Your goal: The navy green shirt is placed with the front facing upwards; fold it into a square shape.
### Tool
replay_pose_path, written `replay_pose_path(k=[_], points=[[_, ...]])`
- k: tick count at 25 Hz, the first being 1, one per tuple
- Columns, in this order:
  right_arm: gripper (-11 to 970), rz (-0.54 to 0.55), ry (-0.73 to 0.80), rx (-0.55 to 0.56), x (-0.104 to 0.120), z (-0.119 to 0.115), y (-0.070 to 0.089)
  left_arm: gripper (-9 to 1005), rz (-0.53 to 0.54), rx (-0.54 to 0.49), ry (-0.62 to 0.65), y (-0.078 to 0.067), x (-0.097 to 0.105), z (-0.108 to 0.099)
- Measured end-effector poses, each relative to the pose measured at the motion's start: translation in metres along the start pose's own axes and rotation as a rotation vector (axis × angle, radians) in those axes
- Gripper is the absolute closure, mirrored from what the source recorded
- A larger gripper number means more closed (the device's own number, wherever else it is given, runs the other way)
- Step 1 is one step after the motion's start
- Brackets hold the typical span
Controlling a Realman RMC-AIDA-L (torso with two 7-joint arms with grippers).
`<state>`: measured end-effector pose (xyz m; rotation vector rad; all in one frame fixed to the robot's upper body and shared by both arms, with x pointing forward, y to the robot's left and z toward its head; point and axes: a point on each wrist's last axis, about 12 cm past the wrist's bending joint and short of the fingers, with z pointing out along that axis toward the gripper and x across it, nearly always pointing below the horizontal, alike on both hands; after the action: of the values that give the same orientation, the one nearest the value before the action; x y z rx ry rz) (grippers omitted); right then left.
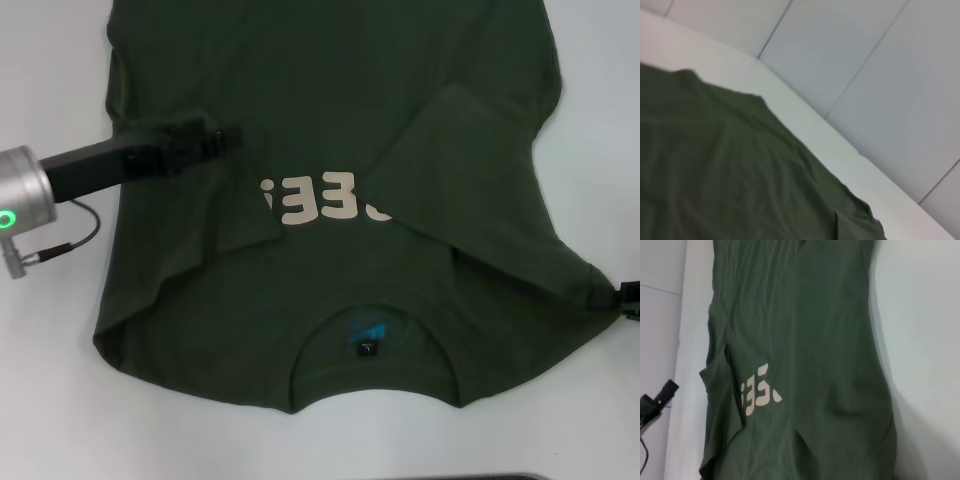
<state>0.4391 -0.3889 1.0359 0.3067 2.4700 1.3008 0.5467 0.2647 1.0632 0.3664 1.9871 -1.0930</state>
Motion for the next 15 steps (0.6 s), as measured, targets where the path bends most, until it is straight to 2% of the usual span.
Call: replay_pose_path(k=[4,15], points=[[907,-0.005,-0.01,0.002,-0.003,-0.003,0.0,222,-0.07,0.026,0.039,-0.001,-0.003,-0.014],[908,-0.047,-0.011,0.004,-0.009,-0.005,0.003,249,-0.293,0.002,0.215,0.003,-0.015,-0.054]])
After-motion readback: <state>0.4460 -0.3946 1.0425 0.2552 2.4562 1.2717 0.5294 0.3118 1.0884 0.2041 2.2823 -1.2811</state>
